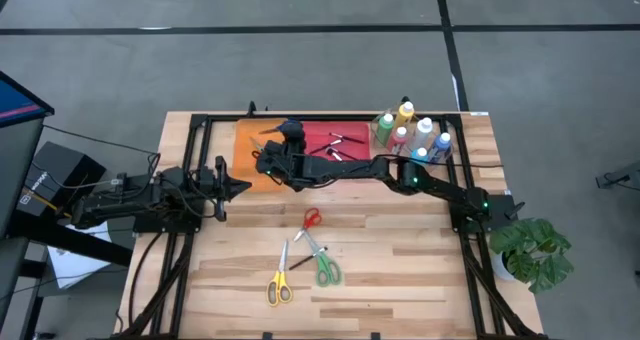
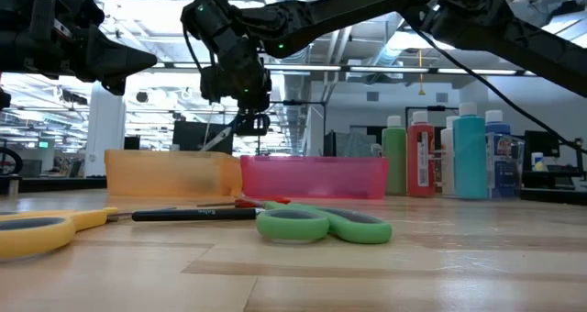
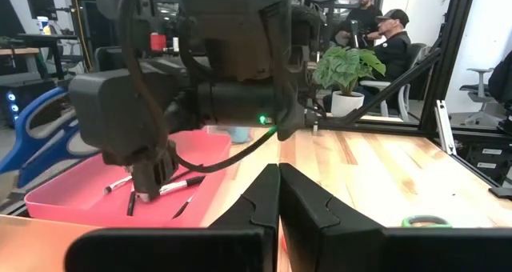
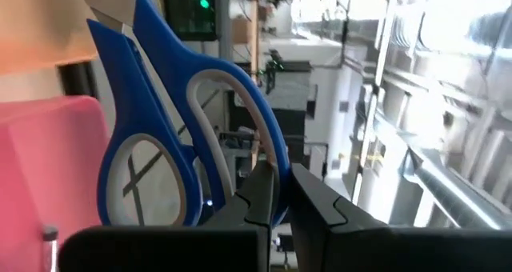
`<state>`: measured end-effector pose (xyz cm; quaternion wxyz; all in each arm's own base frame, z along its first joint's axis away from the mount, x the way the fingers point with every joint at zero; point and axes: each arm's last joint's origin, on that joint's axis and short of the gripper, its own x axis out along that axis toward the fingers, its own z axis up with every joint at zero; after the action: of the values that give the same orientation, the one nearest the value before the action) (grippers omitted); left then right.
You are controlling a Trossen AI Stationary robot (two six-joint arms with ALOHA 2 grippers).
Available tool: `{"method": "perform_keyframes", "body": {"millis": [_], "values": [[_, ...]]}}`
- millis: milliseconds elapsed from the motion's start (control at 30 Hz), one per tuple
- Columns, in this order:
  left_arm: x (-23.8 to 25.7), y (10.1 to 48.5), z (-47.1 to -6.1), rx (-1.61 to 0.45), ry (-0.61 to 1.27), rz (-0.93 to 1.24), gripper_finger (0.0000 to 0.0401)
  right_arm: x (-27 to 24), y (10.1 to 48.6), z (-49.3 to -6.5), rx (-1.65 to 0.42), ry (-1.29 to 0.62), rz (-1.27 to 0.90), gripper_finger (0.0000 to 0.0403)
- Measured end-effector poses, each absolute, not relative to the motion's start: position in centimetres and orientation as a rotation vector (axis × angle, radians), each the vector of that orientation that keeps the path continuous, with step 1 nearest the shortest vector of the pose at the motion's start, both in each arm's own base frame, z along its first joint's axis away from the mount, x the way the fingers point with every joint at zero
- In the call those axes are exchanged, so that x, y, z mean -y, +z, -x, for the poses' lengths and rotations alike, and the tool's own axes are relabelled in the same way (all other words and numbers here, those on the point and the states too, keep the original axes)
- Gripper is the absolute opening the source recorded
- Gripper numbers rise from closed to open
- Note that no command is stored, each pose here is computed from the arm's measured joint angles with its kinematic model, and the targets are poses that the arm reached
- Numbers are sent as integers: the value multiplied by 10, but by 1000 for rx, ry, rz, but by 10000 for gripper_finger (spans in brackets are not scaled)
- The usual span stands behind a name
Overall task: Pick & Place Paint Supplies
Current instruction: Put the blue scissors into the orange bin
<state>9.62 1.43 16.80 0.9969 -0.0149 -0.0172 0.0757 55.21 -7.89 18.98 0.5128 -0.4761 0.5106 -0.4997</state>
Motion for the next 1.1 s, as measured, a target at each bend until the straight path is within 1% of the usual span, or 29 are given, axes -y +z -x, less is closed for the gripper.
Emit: {"method": "perform_keyframes", "body": {"millis": [133, 267, 433, 567, 767, 967, 1100], "values": [[-14, 168, -96, 34, 152, 30, 2, 74, 183, -556, -1216, -1170, 1153, 15], [-14, 168, -96, 34, 152, 30, 2, 73, 180, -556, -1242, -1147, 1184, 15], [-14, 168, -96, 34, 152, 30, 2, 76, 167, -557, -1280, -1128, 1209, 16], [-14, 168, -96, 34, 152, 30, 2, 76, 172, -557, -1267, -1144, 1197, 26], [-14, 168, -96, 35, 151, 30, 2, 77, 171, -557, -1321, -1103, 1252, 19], [-14, 168, -96, 34, 152, 30, 2, 77, 171, -557, -1297, -1114, 1230, 39], [-14, 168, -96, 34, 151, 30, 2, 77, 170, -557, -1297, -1106, 1231, 41]]}}
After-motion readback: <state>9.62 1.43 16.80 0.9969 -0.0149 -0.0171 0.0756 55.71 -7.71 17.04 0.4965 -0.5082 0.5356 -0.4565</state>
